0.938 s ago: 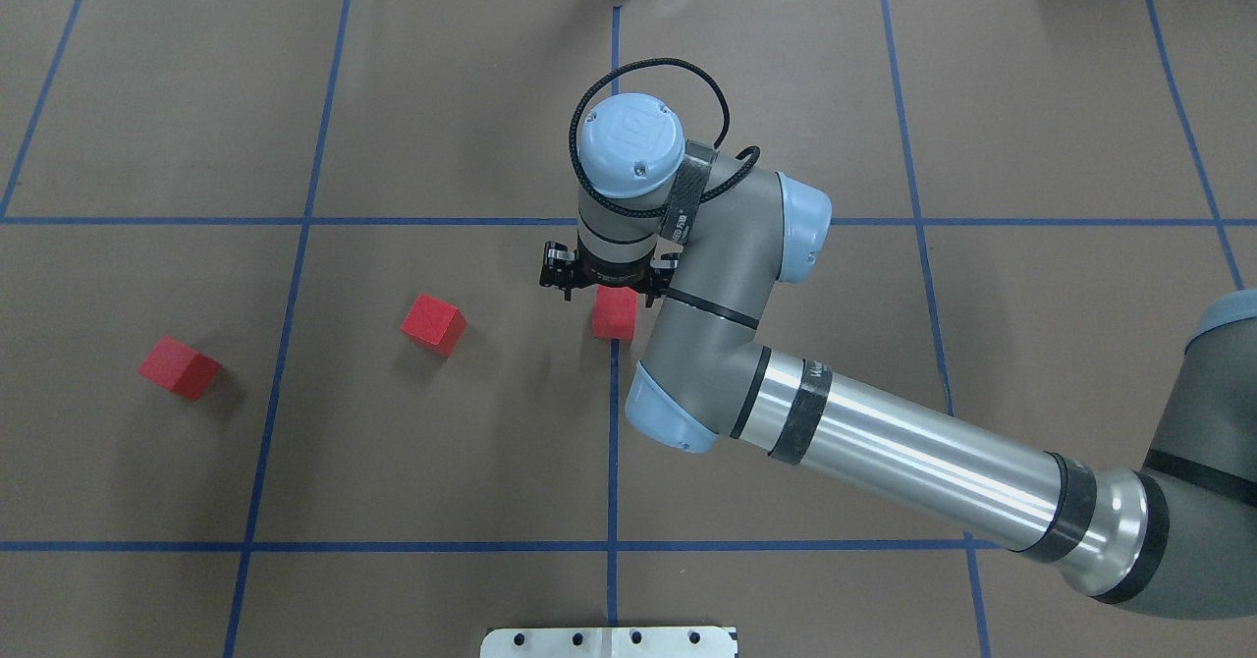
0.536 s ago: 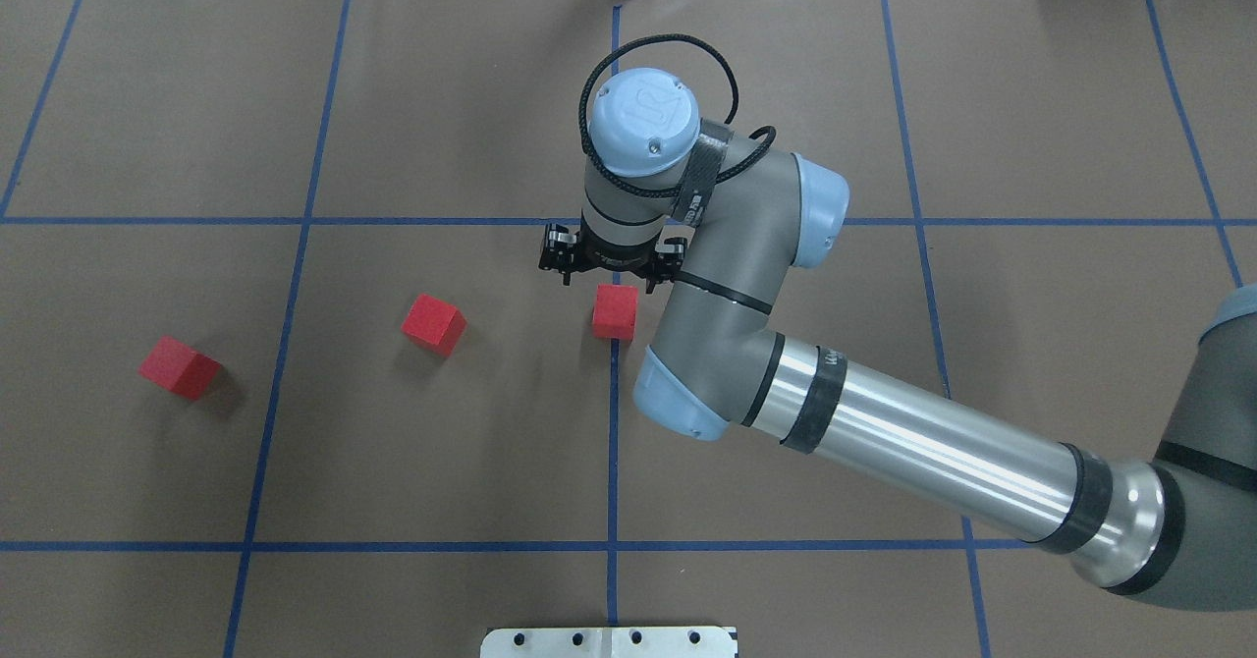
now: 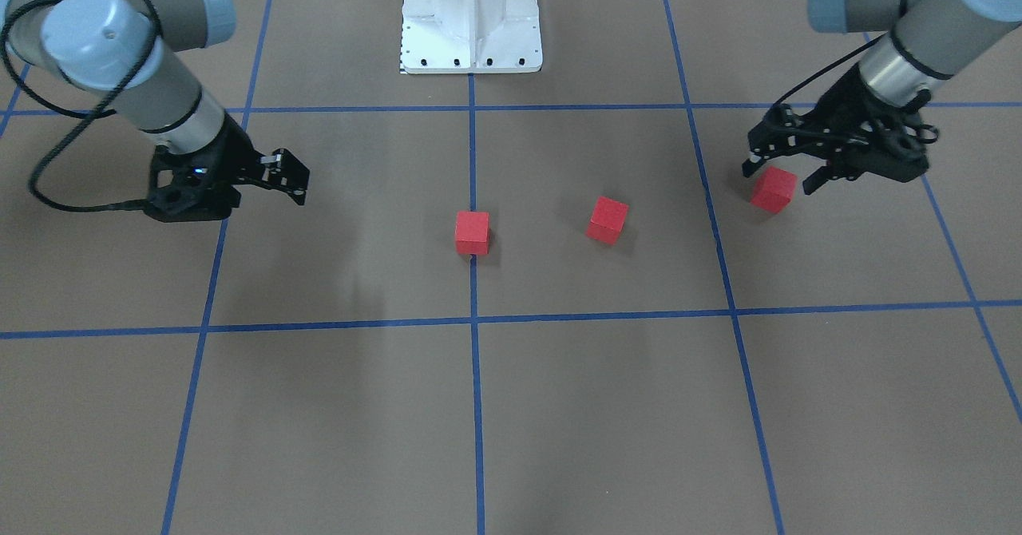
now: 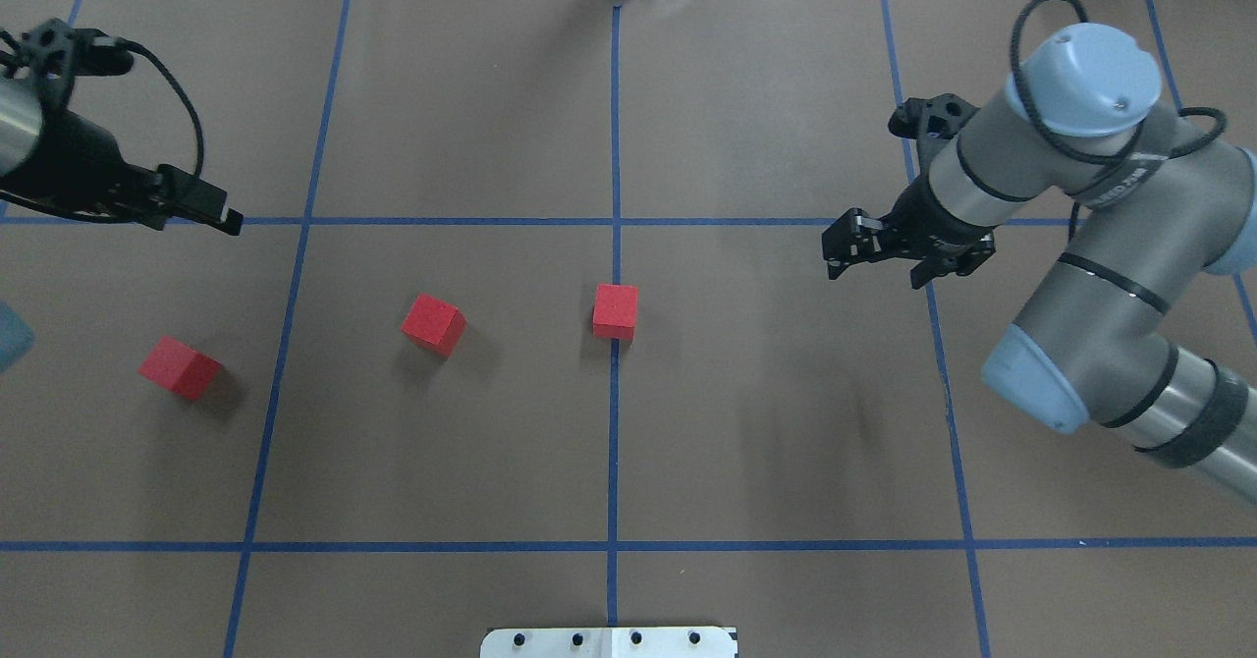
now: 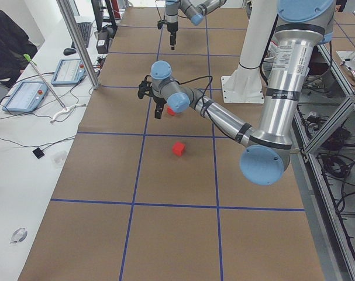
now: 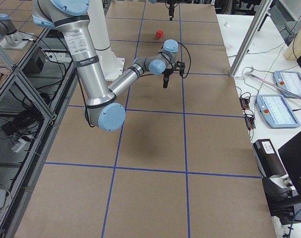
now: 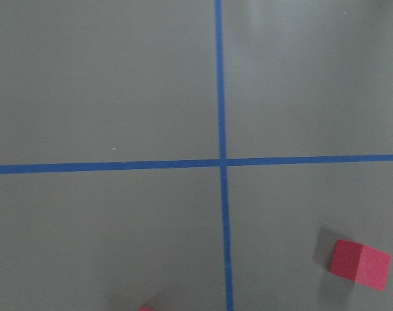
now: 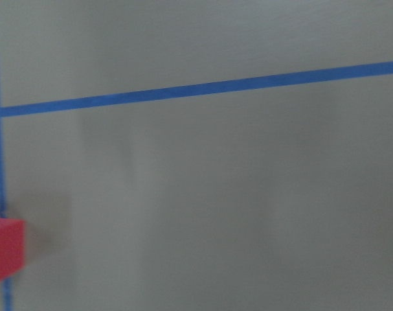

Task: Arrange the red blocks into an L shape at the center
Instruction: 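Raise the right gripper away while the left gripper reaches for the middle red cube, then close the left gripper on the middle red cube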

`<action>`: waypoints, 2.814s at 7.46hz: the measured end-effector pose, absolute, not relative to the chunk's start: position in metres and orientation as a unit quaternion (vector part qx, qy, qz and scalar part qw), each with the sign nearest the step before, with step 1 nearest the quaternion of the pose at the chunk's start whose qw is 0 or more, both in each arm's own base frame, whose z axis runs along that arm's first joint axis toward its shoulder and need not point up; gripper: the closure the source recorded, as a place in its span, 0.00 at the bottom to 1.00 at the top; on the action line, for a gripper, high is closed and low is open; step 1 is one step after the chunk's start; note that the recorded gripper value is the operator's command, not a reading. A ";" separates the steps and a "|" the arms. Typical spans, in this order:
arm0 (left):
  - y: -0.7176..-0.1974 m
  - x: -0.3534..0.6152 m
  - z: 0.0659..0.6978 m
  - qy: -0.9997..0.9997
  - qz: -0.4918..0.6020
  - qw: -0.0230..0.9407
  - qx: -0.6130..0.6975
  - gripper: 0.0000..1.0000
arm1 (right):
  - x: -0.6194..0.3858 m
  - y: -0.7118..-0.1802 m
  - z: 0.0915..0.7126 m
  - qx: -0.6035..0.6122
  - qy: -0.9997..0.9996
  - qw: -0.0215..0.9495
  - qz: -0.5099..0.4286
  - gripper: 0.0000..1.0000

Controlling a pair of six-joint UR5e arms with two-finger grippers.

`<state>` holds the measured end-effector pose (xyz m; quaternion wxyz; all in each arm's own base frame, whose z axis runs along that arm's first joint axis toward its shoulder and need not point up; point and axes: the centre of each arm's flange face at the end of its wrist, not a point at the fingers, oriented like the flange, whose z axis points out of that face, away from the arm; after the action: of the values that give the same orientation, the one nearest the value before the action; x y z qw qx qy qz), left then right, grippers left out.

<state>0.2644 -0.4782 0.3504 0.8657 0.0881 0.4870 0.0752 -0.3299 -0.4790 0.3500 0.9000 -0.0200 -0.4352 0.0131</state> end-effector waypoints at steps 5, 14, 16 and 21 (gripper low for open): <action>-0.445 0.444 0.306 0.418 0.153 0.892 0.077 0.01 | -0.276 -0.489 0.411 -0.009 -0.413 0.911 -0.022 0.00; -0.462 0.496 0.305 0.391 0.162 0.902 0.089 0.08 | -0.278 -0.490 0.410 -0.007 -0.413 0.910 -0.023 0.00; -0.464 0.499 0.310 0.387 0.162 0.903 0.086 0.43 | -0.278 -0.490 0.409 -0.008 -0.413 0.910 -0.022 0.00; -0.474 0.497 0.308 0.386 0.154 0.906 0.086 1.00 | -0.278 -0.490 0.409 -0.008 -0.413 0.910 -0.019 0.00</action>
<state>0.4970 -0.4738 0.3081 0.9056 0.0859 0.3856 0.1543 -0.2780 -0.4901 0.4087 0.9103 -0.0079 -0.4134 -0.0191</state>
